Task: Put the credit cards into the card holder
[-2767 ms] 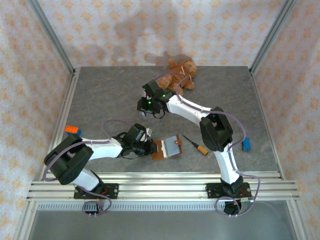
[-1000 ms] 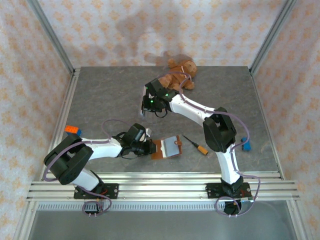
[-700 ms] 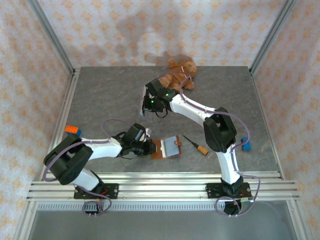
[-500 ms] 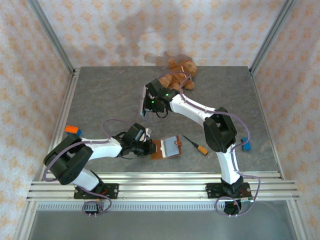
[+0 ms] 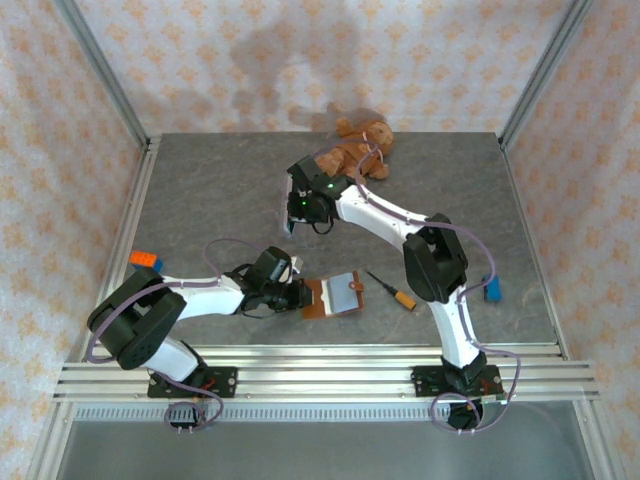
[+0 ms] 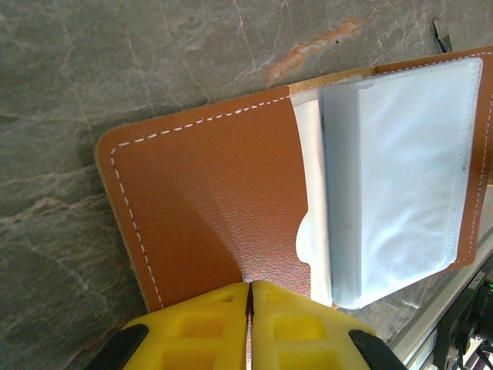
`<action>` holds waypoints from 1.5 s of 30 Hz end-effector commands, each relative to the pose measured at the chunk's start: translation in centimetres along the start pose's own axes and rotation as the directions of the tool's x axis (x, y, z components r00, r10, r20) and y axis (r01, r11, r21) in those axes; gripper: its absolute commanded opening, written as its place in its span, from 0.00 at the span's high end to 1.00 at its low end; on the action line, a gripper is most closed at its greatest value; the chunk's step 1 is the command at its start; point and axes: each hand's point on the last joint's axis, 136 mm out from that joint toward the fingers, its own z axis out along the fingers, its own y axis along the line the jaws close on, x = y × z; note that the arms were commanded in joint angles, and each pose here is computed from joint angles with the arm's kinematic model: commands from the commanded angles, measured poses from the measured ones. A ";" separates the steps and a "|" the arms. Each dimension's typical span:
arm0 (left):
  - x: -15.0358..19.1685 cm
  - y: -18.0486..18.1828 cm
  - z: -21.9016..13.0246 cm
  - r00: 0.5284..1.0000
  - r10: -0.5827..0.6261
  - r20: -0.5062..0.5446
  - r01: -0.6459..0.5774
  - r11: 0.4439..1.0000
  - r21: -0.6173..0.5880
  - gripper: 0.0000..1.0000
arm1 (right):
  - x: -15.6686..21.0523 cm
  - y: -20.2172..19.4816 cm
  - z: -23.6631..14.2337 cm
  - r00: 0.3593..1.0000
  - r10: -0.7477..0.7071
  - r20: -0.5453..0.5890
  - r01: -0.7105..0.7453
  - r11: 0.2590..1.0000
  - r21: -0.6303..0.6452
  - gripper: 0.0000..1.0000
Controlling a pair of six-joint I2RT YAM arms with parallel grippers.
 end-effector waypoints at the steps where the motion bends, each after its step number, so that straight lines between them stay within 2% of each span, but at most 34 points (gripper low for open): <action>1: -0.1 0.5 0.0 1.000 -0.011 -0.010 0.011 1.000 -0.021 0.88 | 0.8 -1.3 0.8 0.999 -0.021 -0.029 0.023 0.996 0.081 0.86; 6: -0.2 0.5 0.1 1.000 -0.012 -0.010 0.012 1.000 -0.018 0.88 | 0.8 -1.6 1.1 0.999 -0.031 -0.031 0.034 0.993 0.109 0.86; 10: -0.3 0.2 0.1 1.000 -0.009 -0.010 0.009 1.000 -0.012 0.88 | 0.4 -1.3 0.4 0.999 -0.037 -0.014 0.038 0.993 0.107 0.92; 14: -0.4 0.0 -0.2 1.000 -0.005 -0.004 0.005 1.000 -0.011 0.88 | -0.5 -0.7 -1.4 0.998 -0.053 0.018 0.051 0.994 0.100 1.00; 30: -1.0 -0.7 0.0 1.000 0.008 -0.002 -0.008 1.000 0.001 0.85 | -1.9 0.1 -9.9 0.987 -0.103 0.121 0.093 0.992 0.085 1.00; 37: -1.6 -1.6 -0.5 1.000 0.024 0.012 -0.024 0.999 0.021 0.84 | -0.5 -1.7 -13.4 0.978 -0.126 0.165 0.110 0.989 0.101 1.00; 45: -2.2 -3.2 -1.4 0.999 0.045 0.020 -0.046 0.998 0.050 0.78 | 4.1 -6.6 -17.0 0.973 -0.123 0.196 0.101 0.988 0.120 1.00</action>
